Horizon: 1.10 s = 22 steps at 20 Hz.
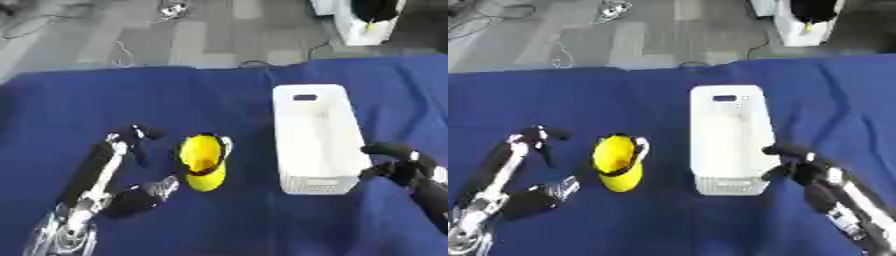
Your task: Pick up objects on the table and place them in the box.
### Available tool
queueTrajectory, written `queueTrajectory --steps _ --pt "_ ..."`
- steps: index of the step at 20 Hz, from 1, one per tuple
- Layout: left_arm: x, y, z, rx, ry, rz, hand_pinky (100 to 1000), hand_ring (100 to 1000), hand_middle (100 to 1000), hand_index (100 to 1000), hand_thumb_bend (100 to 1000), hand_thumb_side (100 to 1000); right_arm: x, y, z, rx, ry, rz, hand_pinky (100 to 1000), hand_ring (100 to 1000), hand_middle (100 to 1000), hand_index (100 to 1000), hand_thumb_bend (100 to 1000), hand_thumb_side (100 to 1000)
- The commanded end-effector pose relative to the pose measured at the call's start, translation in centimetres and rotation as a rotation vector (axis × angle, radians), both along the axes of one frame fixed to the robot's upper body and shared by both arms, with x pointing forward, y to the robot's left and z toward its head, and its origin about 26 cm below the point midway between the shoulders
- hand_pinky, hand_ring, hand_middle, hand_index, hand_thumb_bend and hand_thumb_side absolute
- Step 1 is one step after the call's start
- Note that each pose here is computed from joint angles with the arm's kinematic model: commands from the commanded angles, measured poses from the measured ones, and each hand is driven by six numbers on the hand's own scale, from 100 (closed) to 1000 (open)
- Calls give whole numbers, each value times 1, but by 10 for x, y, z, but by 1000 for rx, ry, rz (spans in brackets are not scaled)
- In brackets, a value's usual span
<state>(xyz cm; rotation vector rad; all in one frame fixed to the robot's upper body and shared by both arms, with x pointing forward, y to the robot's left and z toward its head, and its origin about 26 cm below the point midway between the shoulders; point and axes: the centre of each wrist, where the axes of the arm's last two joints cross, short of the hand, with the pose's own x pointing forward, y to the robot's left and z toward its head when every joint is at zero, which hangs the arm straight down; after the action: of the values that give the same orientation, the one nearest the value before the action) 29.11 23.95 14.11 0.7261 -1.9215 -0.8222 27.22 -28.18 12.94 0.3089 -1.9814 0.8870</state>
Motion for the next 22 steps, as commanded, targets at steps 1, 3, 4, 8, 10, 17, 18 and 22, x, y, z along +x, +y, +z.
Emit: queueTrajectory --steps 1,3,4,8,10,17,18,22 --pt "3 2 17 103 -23 -42 721 480 710 794 498 551 -2 -2 4 -7 -13 -1 814 705 871 937 500 799" --pt "7 2 29 196 -9 -86 739 497 732 813 525 581 -2 -1 4 -8 -9 1 814 705 872 938 500 800" --pt "9 2 34 236 3 -111 746 502 736 816 527 587 -2 -1 4 -10 -7 2 814 705 872 938 500 800" --pt "13 1 45 344 50 -178 760 521 752 823 546 603 -2 -1 5 -10 -6 5 815 705 872 937 500 799" --pt "14 0 46 378 72 -202 762 524 754 823 551 604 -2 -1 5 -11 -6 7 815 705 872 937 500 799" --pt "17 -5 49 451 108 -274 776 544 770 823 579 626 -2 0 5 -15 -4 11 815 706 872 938 501 800" --pt "17 -6 49 461 112 -284 777 546 772 824 582 627 -2 0 5 -15 -4 12 815 706 872 938 501 800" --pt "18 -8 50 484 119 -310 783 553 776 825 587 634 -2 0 6 -17 -4 15 816 706 872 938 501 801"
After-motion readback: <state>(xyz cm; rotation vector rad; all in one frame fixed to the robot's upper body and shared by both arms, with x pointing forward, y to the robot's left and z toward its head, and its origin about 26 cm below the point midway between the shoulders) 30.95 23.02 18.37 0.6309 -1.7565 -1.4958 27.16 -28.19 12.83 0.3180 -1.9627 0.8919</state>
